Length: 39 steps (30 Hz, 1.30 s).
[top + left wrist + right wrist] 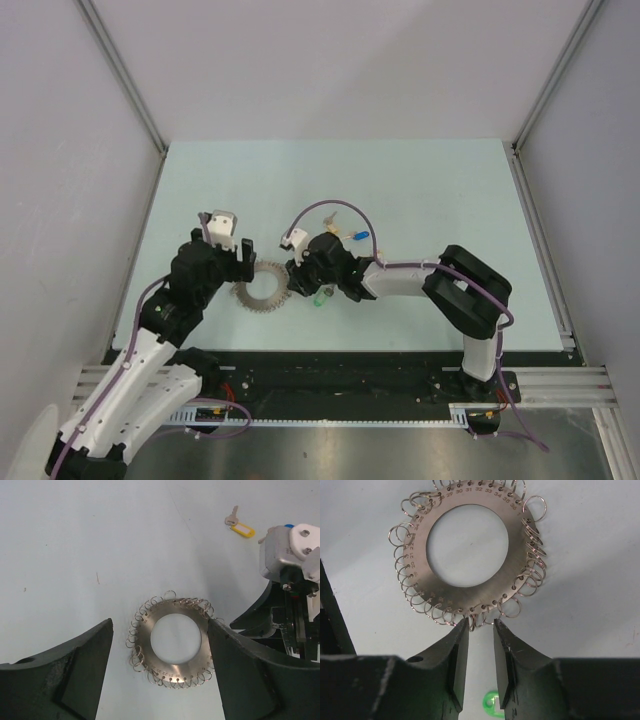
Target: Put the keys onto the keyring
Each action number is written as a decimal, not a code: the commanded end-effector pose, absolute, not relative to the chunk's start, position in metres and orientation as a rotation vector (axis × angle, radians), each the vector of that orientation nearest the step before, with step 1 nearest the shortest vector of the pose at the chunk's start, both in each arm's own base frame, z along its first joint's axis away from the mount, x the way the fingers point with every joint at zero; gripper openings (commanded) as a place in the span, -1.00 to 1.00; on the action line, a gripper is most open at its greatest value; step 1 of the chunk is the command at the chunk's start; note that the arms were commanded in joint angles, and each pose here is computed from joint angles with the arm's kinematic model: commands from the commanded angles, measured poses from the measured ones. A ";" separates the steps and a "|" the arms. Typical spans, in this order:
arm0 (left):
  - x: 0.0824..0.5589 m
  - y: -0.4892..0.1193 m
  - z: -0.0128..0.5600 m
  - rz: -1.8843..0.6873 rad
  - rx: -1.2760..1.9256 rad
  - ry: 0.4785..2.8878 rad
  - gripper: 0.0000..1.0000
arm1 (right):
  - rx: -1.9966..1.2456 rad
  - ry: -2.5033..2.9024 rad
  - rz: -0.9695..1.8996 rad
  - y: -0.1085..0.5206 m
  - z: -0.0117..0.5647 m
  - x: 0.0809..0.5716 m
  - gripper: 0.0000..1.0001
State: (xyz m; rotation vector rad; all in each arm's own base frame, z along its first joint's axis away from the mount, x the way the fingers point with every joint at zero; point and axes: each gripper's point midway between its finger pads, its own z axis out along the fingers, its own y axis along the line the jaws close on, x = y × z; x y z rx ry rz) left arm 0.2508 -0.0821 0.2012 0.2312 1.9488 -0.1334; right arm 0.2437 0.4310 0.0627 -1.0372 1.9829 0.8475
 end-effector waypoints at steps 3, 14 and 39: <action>0.255 -0.085 0.203 -0.144 0.261 1.941 0.62 | -1.071 1.915 0.858 0.453 0.072 0.248 -0.42; 0.256 -0.084 0.206 -0.156 0.257 1.933 0.63 | -1.139 1.945 0.826 0.461 0.059 0.245 -0.53; 0.254 -0.084 0.210 -0.175 0.256 1.912 0.64 | -1.123 1.890 0.874 0.459 0.096 0.257 -1.00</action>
